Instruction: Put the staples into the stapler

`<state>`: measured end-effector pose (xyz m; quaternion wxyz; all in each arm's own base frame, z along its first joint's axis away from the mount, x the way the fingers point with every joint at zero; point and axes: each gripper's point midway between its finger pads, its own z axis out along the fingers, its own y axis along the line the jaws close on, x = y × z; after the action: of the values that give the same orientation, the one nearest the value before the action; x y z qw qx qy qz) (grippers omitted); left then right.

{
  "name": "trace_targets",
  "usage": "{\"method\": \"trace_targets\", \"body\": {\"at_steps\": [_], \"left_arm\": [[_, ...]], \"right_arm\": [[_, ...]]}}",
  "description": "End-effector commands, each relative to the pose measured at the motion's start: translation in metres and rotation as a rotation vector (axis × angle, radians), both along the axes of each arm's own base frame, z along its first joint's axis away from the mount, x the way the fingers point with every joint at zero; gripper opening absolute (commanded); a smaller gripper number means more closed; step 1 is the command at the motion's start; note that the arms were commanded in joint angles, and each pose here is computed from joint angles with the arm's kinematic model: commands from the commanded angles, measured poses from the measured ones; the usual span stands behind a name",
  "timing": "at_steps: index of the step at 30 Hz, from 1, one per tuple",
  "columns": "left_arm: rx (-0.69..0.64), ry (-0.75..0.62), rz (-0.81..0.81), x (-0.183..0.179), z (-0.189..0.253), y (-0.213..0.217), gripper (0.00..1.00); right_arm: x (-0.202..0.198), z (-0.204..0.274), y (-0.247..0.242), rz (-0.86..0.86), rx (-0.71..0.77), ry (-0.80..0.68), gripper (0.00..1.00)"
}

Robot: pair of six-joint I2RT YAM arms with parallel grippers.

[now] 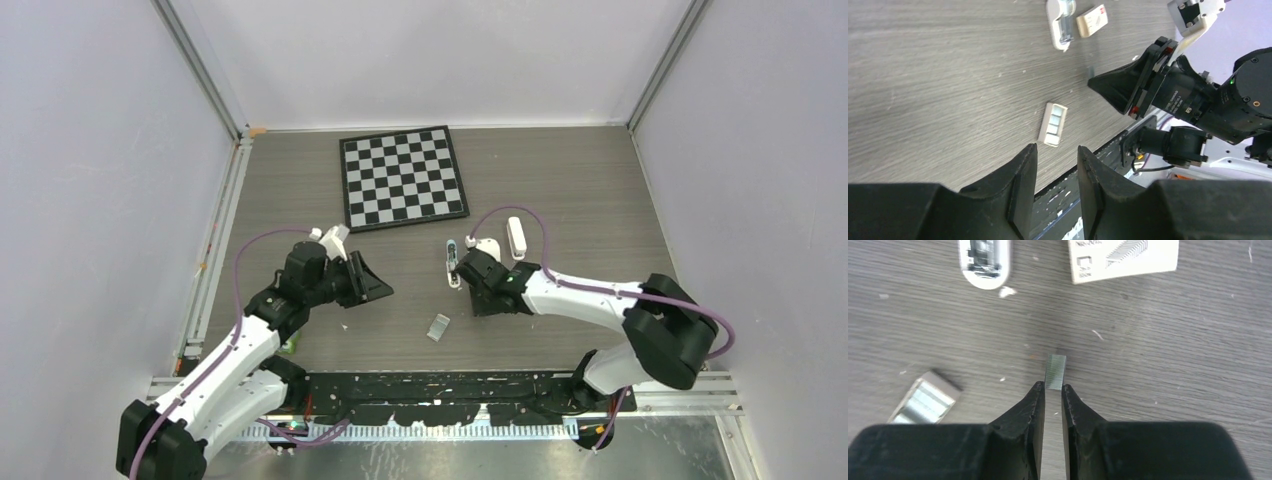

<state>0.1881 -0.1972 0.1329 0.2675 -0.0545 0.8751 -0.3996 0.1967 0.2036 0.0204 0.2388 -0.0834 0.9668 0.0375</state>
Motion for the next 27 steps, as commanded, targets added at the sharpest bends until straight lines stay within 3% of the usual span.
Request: {"method": "trace_targets", "body": {"at_steps": [1, 4, 11, 21, 27], "left_arm": [[-0.133, -0.151, -0.048, 0.016, 0.038, -0.019, 0.39], [-0.191, -0.131, -0.056, 0.023, 0.049, -0.028, 0.47], [-0.504, -0.205, -0.126, 0.033, 0.089, -0.055, 0.54], [-0.622, -0.346, -0.230, 0.016, 0.135, -0.061, 0.59], [-0.672, -0.394, -0.285, 0.004, 0.154, -0.070, 0.59]], "right_arm": [[0.013, 0.048, 0.037, 0.094, 0.222, -0.106, 0.21], [0.013, 0.076, 0.055, 0.152, 0.356, -0.139, 0.21], [0.001, 0.140, 0.086, 0.316, 0.618, -0.213, 0.20], [-0.020, 0.228, 0.108, 0.401, 0.978, -0.325, 0.20], [-0.023, 0.245, 0.119, 0.417, 1.081, -0.320, 0.21]]}}
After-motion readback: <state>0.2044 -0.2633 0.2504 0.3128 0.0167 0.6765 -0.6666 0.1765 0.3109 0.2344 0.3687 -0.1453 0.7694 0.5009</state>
